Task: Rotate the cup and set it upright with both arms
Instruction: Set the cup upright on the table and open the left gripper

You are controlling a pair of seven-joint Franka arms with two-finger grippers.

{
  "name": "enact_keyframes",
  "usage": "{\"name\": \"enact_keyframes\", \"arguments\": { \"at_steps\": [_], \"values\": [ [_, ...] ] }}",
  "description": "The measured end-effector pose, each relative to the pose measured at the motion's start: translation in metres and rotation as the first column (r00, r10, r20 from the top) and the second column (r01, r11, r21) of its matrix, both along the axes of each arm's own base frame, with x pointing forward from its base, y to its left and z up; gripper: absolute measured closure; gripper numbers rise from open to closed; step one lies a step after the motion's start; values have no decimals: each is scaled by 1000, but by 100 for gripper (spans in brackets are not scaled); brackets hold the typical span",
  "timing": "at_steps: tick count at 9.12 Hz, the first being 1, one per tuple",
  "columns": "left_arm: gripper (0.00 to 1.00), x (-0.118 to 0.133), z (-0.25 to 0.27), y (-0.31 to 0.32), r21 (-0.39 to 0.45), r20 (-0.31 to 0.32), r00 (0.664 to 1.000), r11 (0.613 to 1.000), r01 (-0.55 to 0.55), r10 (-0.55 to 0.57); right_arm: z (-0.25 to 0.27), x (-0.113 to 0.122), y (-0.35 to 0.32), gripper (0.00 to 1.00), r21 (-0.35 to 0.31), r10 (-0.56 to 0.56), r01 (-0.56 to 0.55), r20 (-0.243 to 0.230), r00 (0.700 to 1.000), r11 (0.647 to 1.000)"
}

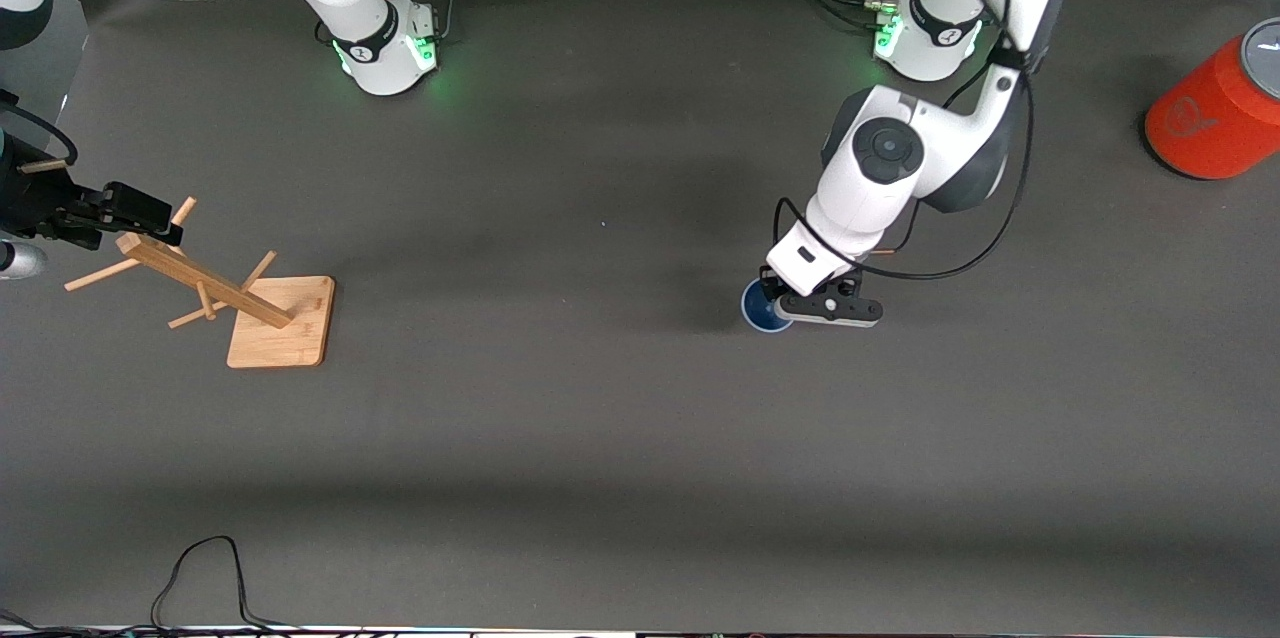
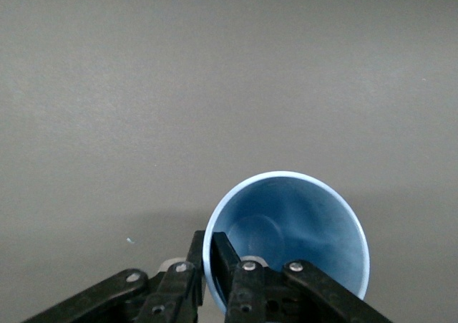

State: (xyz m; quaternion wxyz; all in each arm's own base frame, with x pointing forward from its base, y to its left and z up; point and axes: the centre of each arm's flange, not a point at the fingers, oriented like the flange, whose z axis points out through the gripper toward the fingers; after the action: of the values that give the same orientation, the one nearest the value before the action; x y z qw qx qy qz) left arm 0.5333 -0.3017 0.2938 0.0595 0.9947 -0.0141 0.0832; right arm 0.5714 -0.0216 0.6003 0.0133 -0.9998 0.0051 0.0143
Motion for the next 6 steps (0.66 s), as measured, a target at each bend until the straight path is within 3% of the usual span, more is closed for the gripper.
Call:
{"name": "enact_keyframes", "arguments": {
  "at_steps": [4, 6],
  "values": [
    [91, -12, -48, -7, -18, 31, 998, 999, -47, 47, -1, 0, 1, 0, 0, 1, -1, -2, 1000, 1000],
    [85, -13, -49, -6, -18, 32, 998, 999, -49, 49, -1, 0, 1, 0, 0, 2, -2, -2, 1000, 1000]
  ]
}}
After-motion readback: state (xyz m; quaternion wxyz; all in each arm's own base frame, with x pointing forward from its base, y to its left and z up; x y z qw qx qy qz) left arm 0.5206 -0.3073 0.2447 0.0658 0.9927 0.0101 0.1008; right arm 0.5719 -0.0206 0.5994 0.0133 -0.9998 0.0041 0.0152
